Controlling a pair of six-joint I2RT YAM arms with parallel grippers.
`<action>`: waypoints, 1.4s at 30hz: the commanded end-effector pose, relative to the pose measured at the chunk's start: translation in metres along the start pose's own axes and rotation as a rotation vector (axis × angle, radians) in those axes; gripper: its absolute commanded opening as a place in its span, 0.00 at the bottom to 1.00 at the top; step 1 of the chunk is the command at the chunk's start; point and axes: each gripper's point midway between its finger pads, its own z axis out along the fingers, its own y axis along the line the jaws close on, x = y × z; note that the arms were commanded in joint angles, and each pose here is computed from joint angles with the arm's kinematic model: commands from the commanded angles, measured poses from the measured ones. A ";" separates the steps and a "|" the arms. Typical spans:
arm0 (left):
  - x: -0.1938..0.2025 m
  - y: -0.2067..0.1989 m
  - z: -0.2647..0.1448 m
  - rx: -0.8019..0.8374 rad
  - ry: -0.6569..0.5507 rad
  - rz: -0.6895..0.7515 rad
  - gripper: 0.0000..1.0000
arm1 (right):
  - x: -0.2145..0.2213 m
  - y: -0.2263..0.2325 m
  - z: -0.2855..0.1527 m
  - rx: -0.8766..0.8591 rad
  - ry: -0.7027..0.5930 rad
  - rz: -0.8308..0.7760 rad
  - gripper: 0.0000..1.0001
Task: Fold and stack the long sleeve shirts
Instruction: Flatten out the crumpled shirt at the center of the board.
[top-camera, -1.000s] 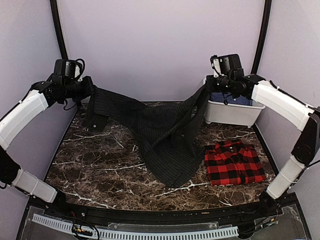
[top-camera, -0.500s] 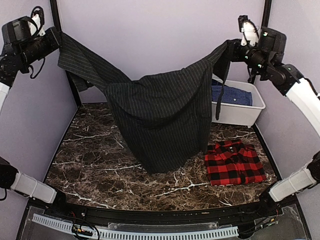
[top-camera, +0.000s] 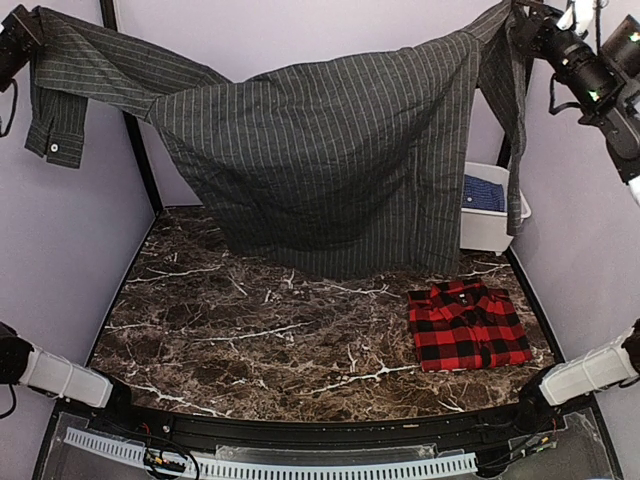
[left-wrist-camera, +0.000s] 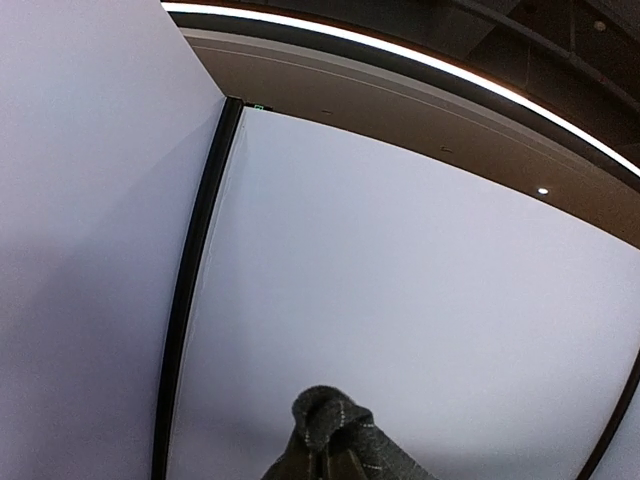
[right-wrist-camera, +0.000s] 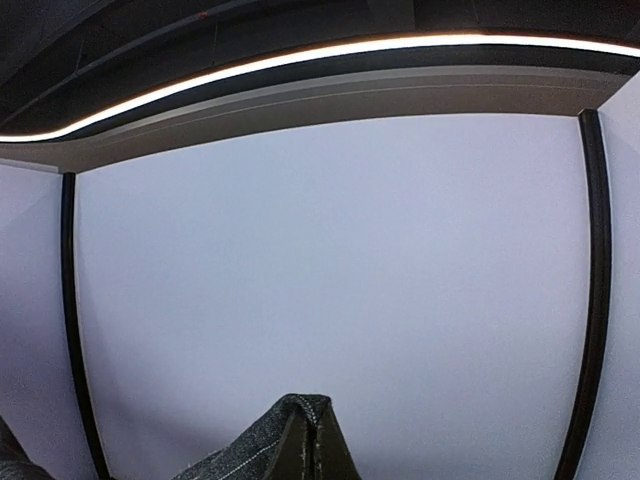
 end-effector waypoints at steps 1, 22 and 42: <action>0.092 0.014 0.065 -0.121 0.205 0.124 0.00 | 0.127 0.021 0.054 -0.066 0.293 -0.008 0.00; 0.516 0.190 0.035 -0.356 1.095 -0.303 0.00 | 0.506 0.019 -0.068 -0.026 1.083 0.327 0.00; 0.499 0.117 0.025 -0.223 1.087 -0.131 0.58 | 0.481 0.023 -0.096 0.135 1.183 0.078 0.41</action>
